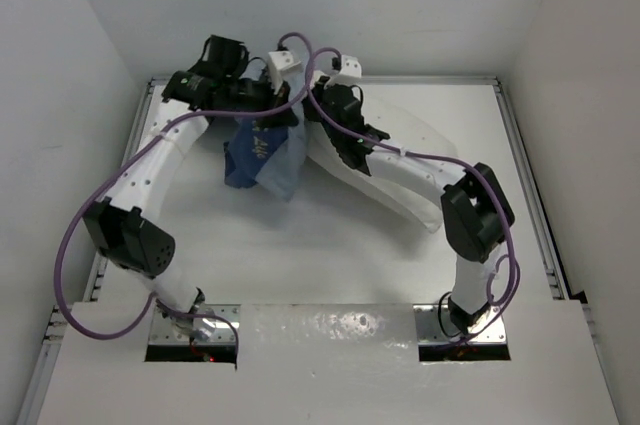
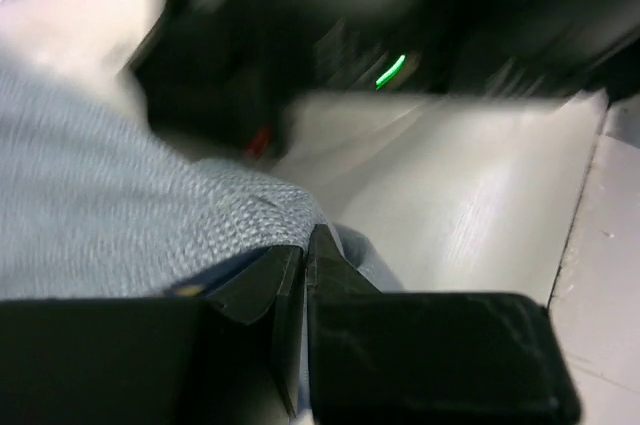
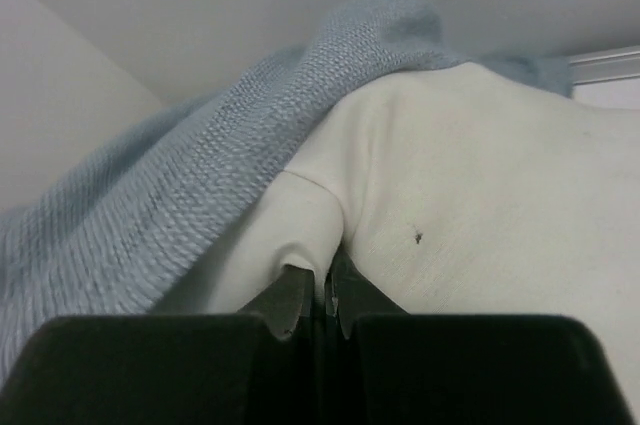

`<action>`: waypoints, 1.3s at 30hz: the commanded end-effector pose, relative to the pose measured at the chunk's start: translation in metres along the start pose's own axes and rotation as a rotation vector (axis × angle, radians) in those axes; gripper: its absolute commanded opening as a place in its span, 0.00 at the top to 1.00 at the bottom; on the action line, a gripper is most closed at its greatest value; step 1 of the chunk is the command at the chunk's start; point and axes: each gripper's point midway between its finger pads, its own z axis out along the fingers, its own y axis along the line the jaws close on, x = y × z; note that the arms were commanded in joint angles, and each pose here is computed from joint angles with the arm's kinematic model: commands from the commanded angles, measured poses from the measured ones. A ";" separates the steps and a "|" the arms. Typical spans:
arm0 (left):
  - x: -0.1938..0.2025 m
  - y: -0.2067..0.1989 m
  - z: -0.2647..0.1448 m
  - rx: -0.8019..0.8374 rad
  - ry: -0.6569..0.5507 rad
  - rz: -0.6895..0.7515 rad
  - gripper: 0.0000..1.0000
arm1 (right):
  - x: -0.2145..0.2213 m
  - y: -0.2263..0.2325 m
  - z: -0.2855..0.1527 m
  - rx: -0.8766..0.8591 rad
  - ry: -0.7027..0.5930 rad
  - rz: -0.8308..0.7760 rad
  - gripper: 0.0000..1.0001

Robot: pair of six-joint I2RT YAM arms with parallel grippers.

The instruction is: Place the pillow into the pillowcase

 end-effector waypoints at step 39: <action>-0.047 0.144 0.027 -0.783 0.001 -0.130 0.51 | -0.044 -0.027 -0.048 -0.365 0.139 -0.546 0.31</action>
